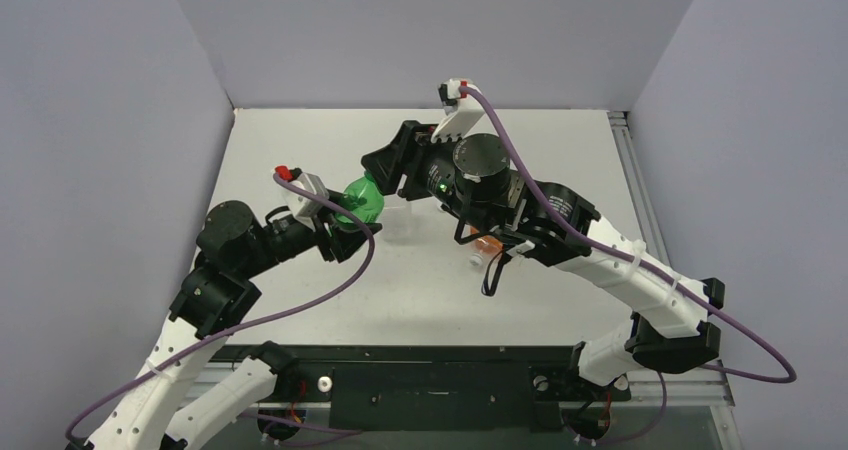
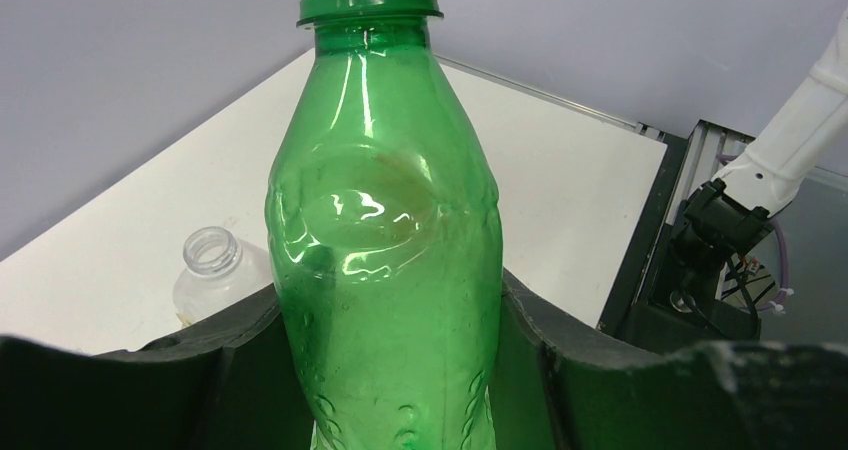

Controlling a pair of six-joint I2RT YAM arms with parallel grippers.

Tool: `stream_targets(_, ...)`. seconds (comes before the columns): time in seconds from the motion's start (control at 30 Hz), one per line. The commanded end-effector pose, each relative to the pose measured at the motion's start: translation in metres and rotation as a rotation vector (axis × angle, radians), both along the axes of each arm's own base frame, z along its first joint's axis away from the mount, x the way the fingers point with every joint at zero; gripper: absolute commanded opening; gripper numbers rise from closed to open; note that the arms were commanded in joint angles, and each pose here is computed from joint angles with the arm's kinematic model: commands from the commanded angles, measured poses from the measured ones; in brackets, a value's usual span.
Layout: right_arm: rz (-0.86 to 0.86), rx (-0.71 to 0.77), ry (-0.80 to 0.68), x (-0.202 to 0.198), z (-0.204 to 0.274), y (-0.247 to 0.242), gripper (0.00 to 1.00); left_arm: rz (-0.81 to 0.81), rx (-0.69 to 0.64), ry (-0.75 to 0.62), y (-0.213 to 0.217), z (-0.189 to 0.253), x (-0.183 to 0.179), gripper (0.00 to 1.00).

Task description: Unscrew the bottle caps

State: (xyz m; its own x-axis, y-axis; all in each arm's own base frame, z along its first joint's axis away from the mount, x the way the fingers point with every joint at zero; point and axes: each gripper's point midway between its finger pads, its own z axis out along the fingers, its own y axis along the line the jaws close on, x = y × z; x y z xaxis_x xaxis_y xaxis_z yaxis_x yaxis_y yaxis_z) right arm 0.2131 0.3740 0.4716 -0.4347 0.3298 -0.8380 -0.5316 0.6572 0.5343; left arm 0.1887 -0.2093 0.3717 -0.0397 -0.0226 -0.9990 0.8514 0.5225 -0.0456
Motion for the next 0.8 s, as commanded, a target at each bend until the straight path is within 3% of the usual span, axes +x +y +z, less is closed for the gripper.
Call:
stream_targets(0.0, 0.009, 0.046, -0.007, 0.0, 0.011, 0.001, 0.48, -0.001, -0.043, -0.062, 0.0, 0.021, -0.002, 0.0)
stream_targets(0.2, 0.017, 0.047, -0.002, -0.001, 0.009, 0.004, 0.42, 0.004, -0.043, -0.06, 0.0, 0.022, -0.001, 0.0)
stream_targets(0.53, 0.022, 0.031, 0.02, 0.001, -0.005, 0.01, 0.46, 0.003, -0.048, -0.058, 0.0, 0.023, -0.001, 0.0)
stream_targets(0.67, 0.02, 0.047, 0.014, 0.002, -0.002, 0.008, 0.4, 0.003, -0.05, -0.06, 0.001, 0.025, -0.002, 0.0)
stream_targets(0.77, 0.022, 0.05, 0.013, 0.002, -0.001, 0.008, 0.28, 0.004, -0.05, -0.064, 0.001, 0.027, -0.002, 0.0)
